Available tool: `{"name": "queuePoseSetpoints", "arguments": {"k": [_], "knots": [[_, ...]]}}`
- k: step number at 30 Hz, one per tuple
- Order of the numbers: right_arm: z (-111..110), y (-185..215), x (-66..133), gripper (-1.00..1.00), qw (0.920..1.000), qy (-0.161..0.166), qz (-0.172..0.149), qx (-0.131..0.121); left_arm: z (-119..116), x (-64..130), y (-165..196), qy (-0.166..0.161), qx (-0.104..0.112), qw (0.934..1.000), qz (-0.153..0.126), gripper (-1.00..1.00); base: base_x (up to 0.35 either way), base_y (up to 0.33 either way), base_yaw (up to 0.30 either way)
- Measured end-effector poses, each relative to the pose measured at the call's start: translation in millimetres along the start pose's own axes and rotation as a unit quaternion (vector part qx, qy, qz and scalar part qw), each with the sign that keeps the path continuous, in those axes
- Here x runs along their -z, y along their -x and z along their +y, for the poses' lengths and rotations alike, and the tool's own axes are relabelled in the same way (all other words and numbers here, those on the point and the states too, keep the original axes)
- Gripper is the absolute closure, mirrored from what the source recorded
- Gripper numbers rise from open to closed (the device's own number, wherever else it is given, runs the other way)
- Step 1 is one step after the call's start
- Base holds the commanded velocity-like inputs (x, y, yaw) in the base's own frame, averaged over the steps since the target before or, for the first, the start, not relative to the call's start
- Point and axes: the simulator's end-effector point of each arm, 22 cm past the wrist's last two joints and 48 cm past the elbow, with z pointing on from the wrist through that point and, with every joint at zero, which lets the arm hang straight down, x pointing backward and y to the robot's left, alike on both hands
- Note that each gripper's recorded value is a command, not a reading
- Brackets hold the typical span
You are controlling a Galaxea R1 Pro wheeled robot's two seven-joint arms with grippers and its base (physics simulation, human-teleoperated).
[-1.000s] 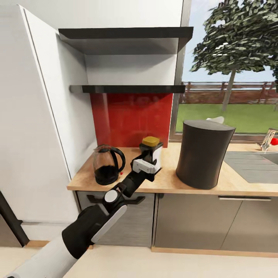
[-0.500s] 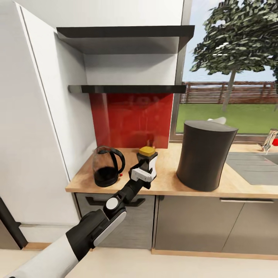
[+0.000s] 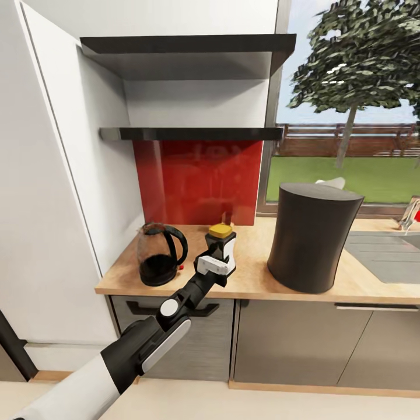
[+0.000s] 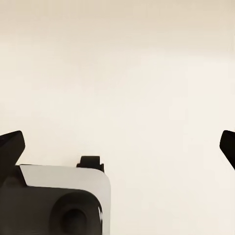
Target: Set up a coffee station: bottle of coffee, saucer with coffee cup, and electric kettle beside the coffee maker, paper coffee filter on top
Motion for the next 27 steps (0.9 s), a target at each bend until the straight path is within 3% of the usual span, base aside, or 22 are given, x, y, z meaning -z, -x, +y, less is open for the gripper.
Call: {"name": "queuePoseSetpoints", "arguments": {"k": [27], "knots": [[3,-13,-34.3,-1.0,1.0,0.0,0.0,0.0,3,3.4,-36,0.0,0.003,1.0,-0.001,1.0,0.0,0.0,0.0]]}}
